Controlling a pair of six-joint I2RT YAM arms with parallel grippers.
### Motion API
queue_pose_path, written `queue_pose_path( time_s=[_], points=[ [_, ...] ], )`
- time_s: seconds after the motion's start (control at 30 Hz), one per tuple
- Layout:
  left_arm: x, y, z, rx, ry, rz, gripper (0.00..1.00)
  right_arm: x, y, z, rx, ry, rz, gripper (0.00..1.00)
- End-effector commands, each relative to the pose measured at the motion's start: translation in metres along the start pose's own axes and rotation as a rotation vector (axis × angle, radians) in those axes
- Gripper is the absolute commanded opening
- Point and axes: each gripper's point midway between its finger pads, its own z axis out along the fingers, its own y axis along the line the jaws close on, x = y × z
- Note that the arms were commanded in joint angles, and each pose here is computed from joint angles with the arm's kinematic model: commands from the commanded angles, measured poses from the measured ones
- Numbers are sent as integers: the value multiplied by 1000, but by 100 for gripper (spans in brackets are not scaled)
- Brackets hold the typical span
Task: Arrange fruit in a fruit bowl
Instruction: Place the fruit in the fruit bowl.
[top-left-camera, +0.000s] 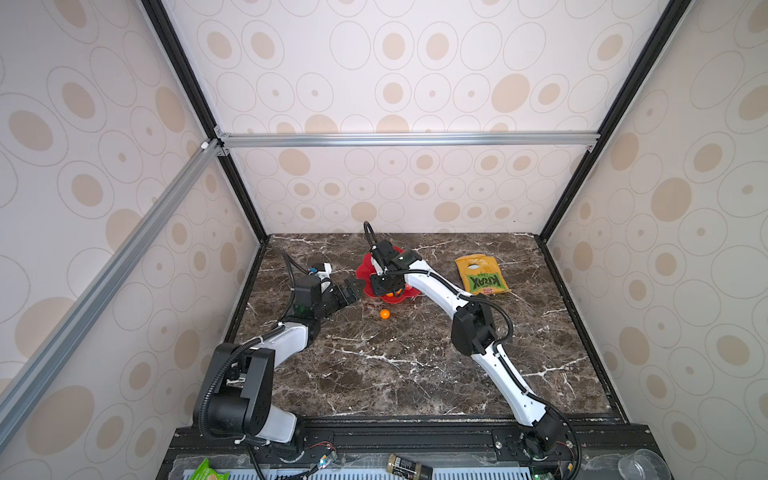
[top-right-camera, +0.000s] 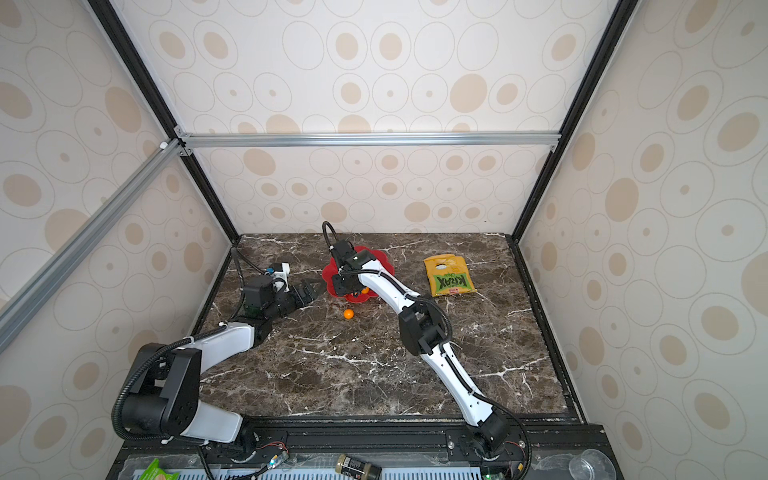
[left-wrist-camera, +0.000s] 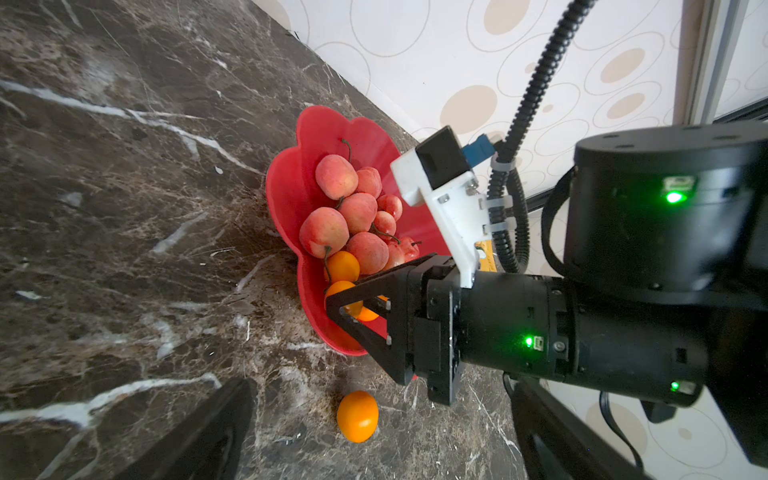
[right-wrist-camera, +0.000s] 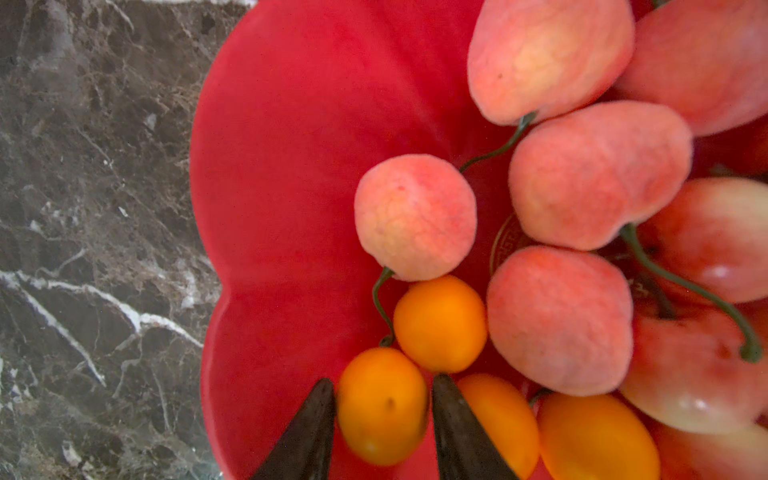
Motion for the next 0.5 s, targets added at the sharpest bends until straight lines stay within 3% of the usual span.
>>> queue_pose_path(
  time_s=[0.0,0.47],
  points=[
    [-11,-16,-5,33,-26,42,98,-14,4,-26,-13,-38,0,43],
    [2,-33,-31,36,0,91,98,-20,9,-95,-19,-125,-22,46]
  ],
)
